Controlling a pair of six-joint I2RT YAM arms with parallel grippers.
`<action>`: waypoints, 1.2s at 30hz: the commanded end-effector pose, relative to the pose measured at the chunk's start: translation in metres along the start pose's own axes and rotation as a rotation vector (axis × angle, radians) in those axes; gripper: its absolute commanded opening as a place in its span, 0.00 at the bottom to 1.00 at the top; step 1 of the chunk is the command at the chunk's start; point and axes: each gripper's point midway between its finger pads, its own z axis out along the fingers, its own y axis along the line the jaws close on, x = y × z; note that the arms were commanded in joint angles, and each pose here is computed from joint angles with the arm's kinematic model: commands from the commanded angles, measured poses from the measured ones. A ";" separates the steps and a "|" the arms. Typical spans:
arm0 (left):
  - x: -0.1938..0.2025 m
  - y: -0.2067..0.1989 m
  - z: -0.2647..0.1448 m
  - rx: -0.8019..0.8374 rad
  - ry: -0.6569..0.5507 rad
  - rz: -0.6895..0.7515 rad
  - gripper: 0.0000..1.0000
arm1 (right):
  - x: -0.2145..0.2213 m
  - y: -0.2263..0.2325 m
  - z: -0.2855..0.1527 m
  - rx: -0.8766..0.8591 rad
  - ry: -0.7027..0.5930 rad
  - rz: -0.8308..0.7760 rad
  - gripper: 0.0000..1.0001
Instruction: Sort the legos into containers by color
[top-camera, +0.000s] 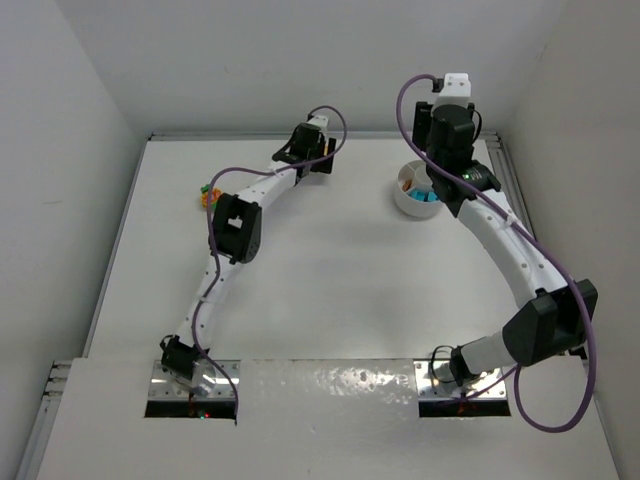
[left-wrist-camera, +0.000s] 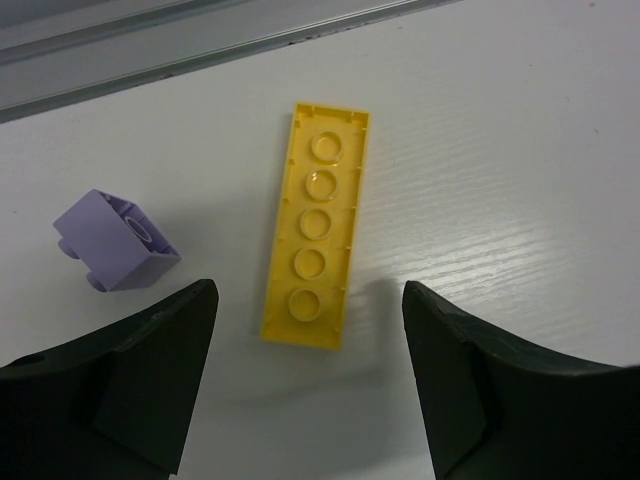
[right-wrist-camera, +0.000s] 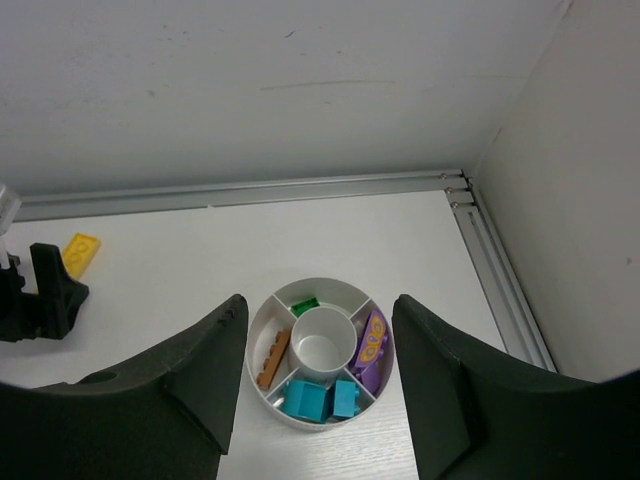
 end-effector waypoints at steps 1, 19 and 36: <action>0.004 0.011 0.006 -0.011 -0.001 -0.024 0.72 | -0.031 -0.015 -0.012 0.031 -0.066 0.016 0.59; 0.010 0.012 0.009 0.025 0.016 -0.051 0.32 | -0.048 -0.030 -0.019 0.085 -0.102 0.000 0.58; -0.125 -0.031 -0.110 0.354 -0.254 0.323 0.00 | -0.016 0.012 -0.025 -0.213 0.113 0.097 0.58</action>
